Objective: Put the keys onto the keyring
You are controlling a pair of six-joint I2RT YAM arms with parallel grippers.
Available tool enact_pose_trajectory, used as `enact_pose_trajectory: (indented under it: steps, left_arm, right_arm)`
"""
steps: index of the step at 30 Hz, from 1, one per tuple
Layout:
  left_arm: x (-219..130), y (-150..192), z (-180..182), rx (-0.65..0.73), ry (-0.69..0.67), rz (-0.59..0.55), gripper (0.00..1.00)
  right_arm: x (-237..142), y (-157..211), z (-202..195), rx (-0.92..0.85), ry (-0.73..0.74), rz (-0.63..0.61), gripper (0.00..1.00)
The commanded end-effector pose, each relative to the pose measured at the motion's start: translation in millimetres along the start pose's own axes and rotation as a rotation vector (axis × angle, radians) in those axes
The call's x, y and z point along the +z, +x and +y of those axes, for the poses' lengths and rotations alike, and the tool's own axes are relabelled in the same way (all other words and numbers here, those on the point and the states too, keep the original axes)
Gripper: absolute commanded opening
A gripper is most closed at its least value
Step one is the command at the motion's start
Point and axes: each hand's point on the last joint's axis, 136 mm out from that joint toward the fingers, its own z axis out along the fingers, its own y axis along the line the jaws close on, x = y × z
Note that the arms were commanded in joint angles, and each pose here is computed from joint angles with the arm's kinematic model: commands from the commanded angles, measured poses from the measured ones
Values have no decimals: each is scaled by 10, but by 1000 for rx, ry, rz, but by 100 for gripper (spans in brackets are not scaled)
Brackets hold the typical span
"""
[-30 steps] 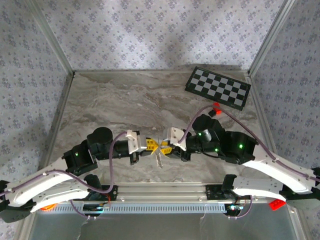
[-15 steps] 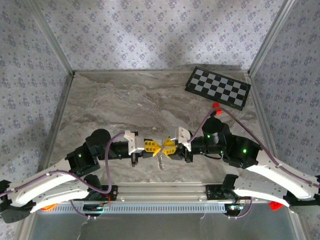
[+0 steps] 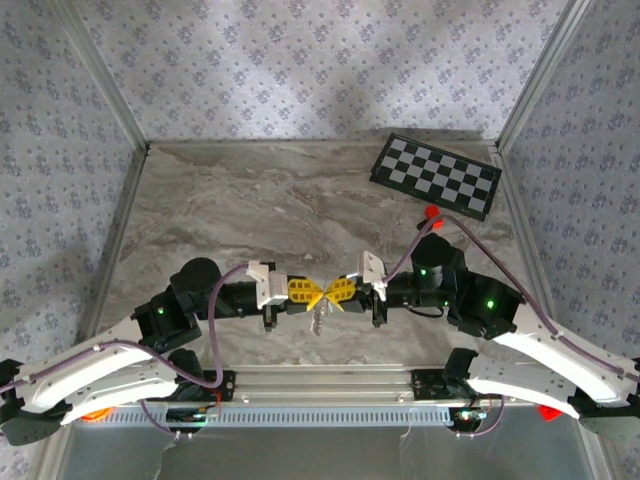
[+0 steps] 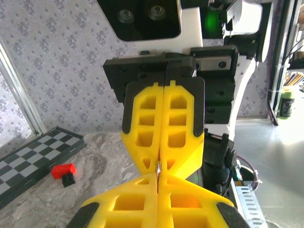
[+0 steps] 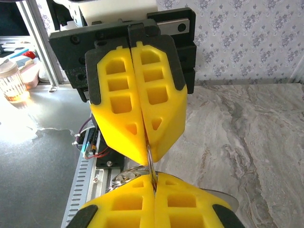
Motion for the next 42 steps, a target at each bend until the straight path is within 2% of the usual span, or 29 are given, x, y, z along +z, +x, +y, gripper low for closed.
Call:
enact_pose_trajectory:
  steps: [1,4,8,14,21,30,42]
  left_arm:
    - [-60,-47,110,24,-62,58,18]
    - [-80,43,199,27,-106,157,27]
    - [-115,107,265,33,-138,244,29]
    - [-94,100,305,33,-154,249,31]
    - [6,69,368,23,-171,222,31]
    - [49,-16,371,30,-170,156,29]
    - [88,77,337,33,-143,186,22]
  right_arm:
    - [-133,-163,-5,-9,15,-79,0]
    - [-158,-152,-77,-10,48,-70,0]
    - [-158,-143,-230,-11,121,-2,0]
    - [-121,36,-319,-38,159,190,0]
    - [-72,12,-278,-95,143,250,0]
    - [-19,18,-207,-130,112,257,0]
    - [40,37,-204,-136,100,274,0]
